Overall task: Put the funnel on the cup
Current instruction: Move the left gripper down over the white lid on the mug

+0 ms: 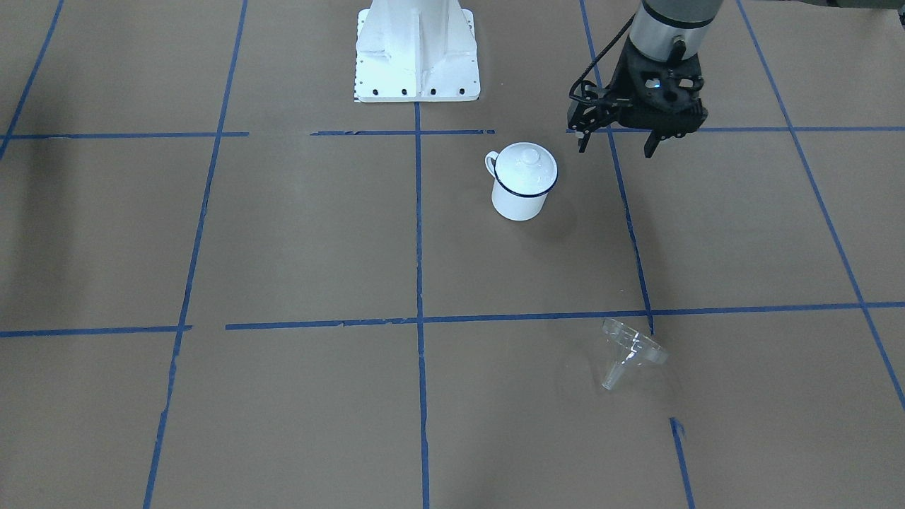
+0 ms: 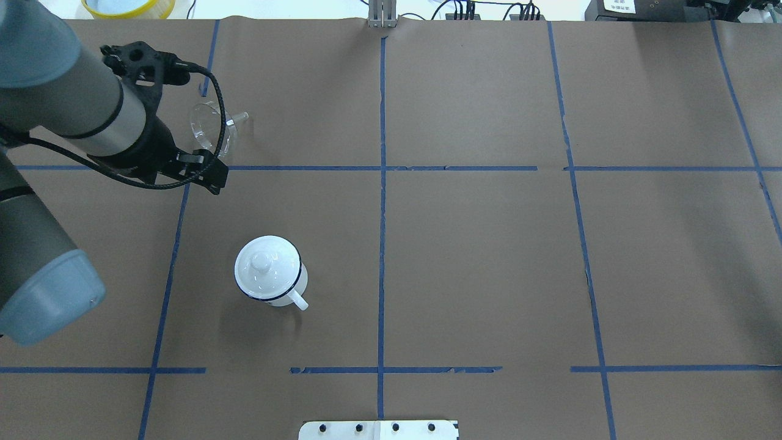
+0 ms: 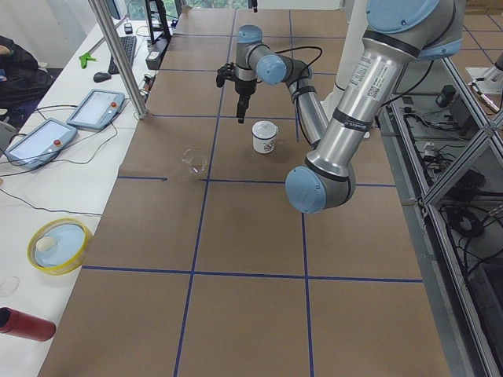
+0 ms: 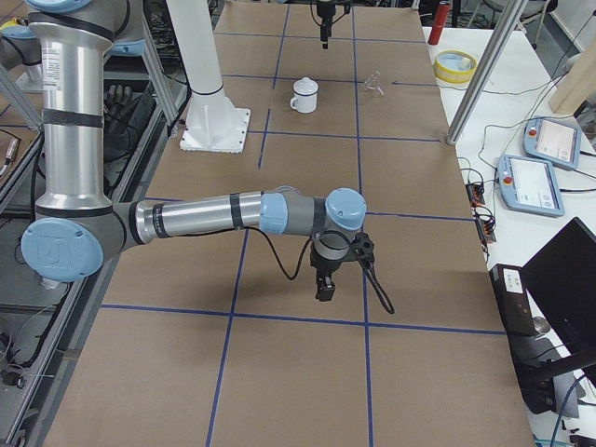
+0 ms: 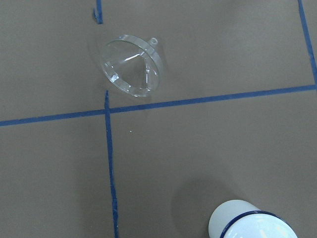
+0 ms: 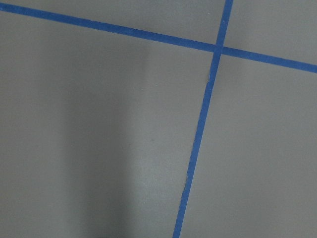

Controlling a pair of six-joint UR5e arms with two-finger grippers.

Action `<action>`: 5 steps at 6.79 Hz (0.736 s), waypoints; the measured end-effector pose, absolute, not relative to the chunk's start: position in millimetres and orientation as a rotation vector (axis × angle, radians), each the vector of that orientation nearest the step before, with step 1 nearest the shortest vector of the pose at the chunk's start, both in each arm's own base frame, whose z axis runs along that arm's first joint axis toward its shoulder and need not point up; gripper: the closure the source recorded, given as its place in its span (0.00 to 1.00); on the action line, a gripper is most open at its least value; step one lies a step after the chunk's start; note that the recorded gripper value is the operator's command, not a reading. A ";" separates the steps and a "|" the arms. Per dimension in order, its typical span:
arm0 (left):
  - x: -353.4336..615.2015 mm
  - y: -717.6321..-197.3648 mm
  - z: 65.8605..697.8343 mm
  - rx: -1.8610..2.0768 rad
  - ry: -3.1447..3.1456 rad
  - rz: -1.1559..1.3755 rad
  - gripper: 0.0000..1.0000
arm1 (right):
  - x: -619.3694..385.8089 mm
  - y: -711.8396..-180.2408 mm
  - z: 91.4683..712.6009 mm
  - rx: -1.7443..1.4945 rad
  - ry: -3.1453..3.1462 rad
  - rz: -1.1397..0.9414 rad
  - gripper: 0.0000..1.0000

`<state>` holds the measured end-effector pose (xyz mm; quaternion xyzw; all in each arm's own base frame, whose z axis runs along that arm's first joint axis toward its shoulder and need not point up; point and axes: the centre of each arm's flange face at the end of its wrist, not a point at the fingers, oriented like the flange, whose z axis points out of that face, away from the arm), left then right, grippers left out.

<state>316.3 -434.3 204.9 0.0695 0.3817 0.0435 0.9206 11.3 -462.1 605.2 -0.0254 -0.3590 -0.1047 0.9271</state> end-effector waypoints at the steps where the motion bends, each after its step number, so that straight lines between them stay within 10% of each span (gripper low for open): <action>1: 345.5 -421.5 204.1 0.099 0.800 0.058 0.00 | 11.3 -462.1 605.2 -0.052 -0.736 -0.215 0.00; 5: 418.8 -392.7 217.4 -0.001 0.838 -0.103 0.00 | 11.3 -462.1 605.4 -0.052 -0.736 -0.215 0.00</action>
